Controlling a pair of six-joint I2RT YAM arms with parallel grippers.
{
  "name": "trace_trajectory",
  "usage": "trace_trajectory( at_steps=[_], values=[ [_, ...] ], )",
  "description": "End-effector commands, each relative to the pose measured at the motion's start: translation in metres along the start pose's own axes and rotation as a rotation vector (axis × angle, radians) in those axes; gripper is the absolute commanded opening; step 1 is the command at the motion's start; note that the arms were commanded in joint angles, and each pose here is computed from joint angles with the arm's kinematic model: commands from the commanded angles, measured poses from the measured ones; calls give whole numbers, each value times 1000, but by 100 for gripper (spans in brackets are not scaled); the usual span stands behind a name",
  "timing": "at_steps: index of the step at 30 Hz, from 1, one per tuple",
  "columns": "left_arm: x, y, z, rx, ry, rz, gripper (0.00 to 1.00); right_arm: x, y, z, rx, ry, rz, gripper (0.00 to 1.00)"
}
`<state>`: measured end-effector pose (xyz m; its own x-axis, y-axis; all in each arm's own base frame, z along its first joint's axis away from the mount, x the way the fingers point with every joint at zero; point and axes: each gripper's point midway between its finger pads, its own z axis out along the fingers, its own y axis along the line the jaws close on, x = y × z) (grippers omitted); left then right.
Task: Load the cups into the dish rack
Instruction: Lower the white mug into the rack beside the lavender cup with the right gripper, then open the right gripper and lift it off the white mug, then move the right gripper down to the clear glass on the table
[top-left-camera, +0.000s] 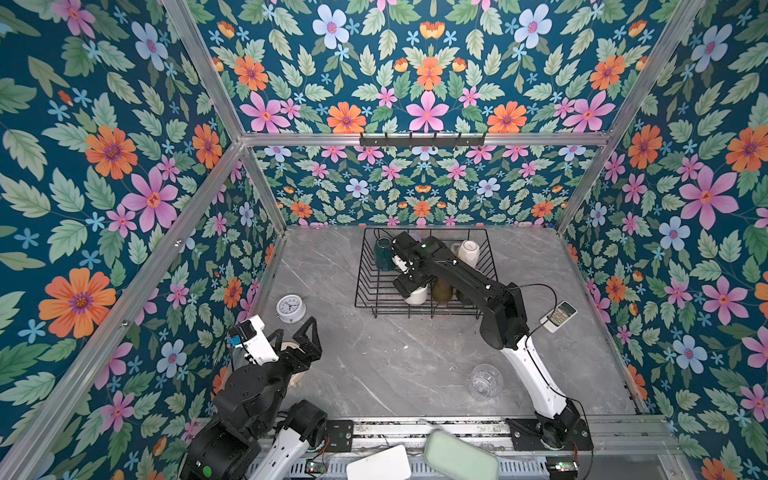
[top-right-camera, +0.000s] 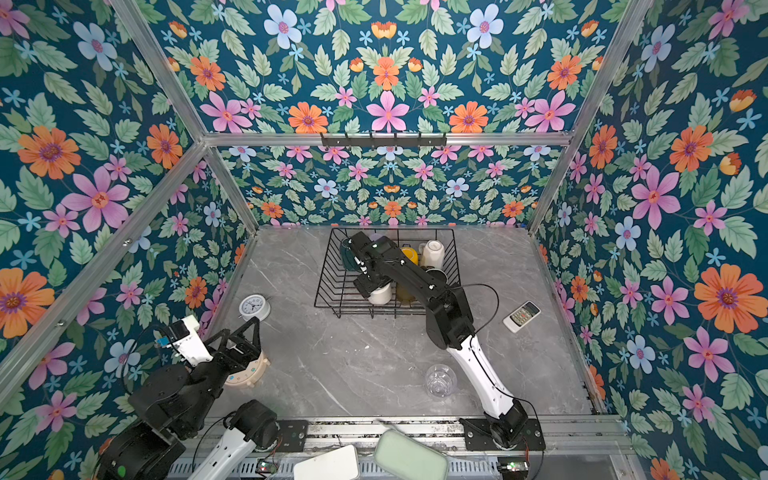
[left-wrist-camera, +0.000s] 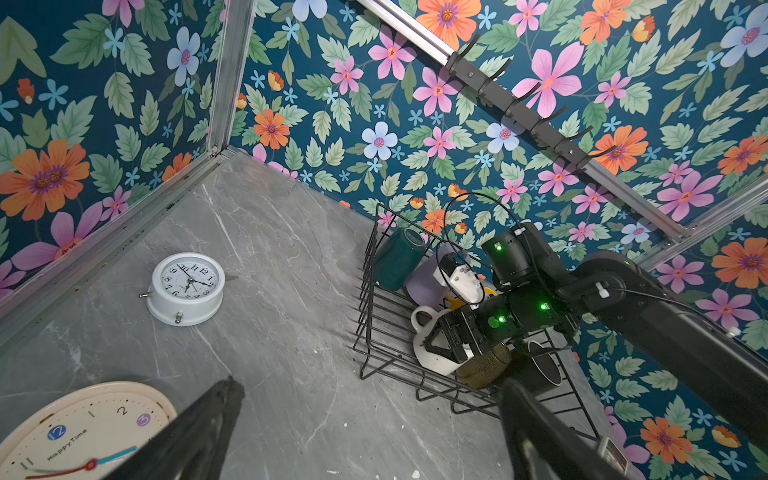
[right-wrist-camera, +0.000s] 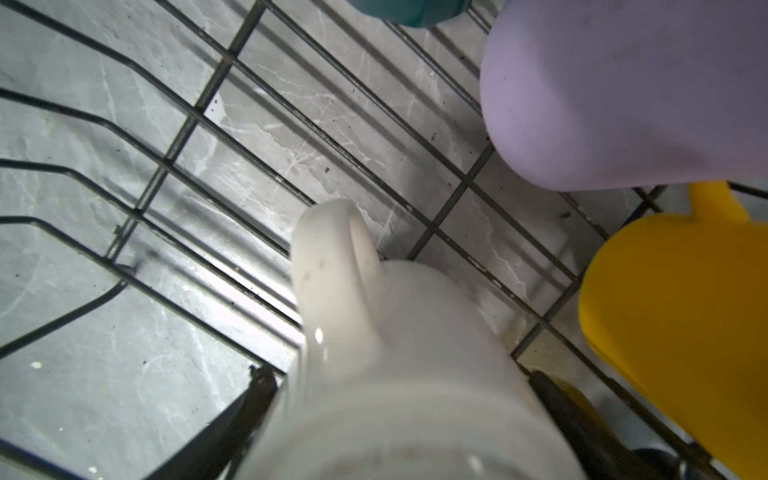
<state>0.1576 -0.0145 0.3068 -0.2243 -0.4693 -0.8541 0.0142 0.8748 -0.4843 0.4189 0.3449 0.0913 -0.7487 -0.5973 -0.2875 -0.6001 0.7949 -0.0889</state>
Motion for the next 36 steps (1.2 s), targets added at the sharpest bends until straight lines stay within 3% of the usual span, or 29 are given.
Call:
trace_trajectory(
  at_steps=[1, 9, 16, 21, 29, 36],
  values=[
    [-1, -1, 0, 6, -4, -4, 100, 4, -2, 0, 10, 18, -17, 93],
    [-2, 0, -1, 1, -7, -6, 100, -6, -1, -20, -5, -35, -8, 93],
    [-3, 3, -3, -2, -20, -14, 100, -23, -5, -83, -21, -168, 29, 93],
    [-4, 2, -2, 3, -31, -17, 100, -7, -10, -130, -39, -223, 87, 90],
    [2, -7, 11, 30, -31, -16, 100, 92, -16, -182, -89, -270, 245, 86],
    [13, -17, 27, 69, -8, -33, 100, 205, -32, -184, -31, -191, 406, 83]
  ],
)
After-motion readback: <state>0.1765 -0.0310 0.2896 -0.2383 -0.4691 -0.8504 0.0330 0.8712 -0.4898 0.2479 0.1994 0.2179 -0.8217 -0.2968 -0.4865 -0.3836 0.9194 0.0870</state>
